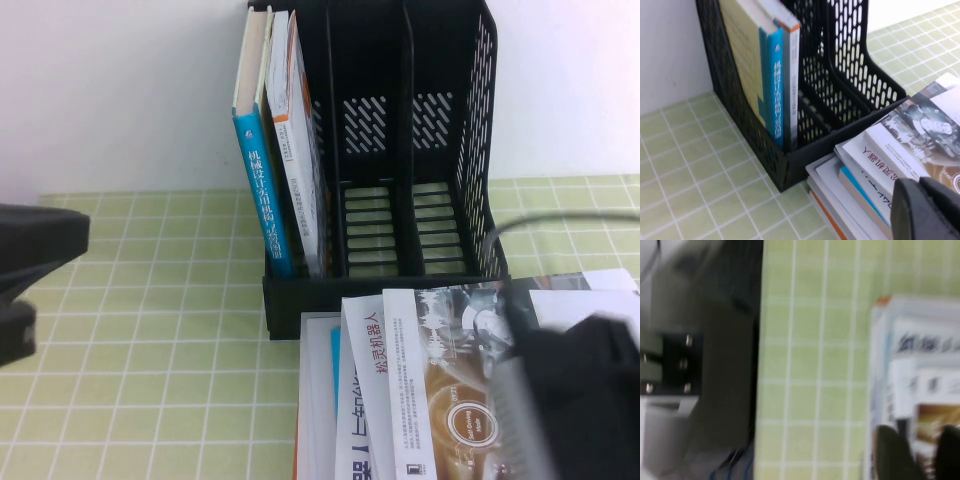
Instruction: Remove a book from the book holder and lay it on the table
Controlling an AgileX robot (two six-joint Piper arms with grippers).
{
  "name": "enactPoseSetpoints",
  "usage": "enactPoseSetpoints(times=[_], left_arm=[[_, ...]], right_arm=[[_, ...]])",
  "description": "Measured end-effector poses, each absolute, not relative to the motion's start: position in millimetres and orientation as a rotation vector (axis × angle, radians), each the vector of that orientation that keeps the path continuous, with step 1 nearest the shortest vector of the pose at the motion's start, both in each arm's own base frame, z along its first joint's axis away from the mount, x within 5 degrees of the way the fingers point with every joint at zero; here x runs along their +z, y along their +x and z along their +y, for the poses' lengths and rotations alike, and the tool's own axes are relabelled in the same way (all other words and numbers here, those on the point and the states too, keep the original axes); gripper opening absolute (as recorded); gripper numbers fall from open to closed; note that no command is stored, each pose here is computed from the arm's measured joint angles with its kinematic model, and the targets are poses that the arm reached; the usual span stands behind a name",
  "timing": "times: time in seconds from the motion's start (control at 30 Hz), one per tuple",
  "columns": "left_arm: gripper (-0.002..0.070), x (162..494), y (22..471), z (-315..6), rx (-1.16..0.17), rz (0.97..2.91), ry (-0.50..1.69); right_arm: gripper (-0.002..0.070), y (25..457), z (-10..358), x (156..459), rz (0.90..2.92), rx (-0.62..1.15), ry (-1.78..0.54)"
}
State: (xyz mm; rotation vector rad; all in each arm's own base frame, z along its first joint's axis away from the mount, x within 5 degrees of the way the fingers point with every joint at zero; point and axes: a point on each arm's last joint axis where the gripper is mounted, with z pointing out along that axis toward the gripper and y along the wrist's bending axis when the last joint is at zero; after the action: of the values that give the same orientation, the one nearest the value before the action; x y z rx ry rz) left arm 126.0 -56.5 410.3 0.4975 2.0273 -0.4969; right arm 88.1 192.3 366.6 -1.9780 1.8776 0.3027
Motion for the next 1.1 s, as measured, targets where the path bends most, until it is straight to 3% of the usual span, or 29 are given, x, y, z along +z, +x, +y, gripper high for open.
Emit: enactPoseSetpoints(times=[0.07,0.2,0.4,0.57,0.7,0.8,1.1], left_arm=[[-0.0003,412,116,-55,-0.484,1.992,0.512],[-0.0003,403,86,-52,-0.5,1.908,0.486],[-0.0003,355,52,-49,-0.566,1.775,0.395],[-0.0003,308,41,-44,-0.557,1.704,0.327],[-0.0003,276,44,-42,-0.55,1.742,0.283],[-0.0003,262,47,-42,-0.559,1.775,0.264],[-0.0003,253,48,-43,-0.589,1.796,0.251]], right_arm=[[0.0113,83,182,388,1.807,0.332,-1.919],[0.0024,72,157,414,1.686,0.346,-1.804],[0.0004,64,128,406,1.611,0.334,-1.646],[0.0003,64,122,354,1.64,0.377,-1.485],[0.0001,72,122,299,1.729,0.337,-1.389],[0.0,76,118,277,1.799,0.295,-1.33],[-0.0001,82,112,269,1.822,0.225,-1.223]])
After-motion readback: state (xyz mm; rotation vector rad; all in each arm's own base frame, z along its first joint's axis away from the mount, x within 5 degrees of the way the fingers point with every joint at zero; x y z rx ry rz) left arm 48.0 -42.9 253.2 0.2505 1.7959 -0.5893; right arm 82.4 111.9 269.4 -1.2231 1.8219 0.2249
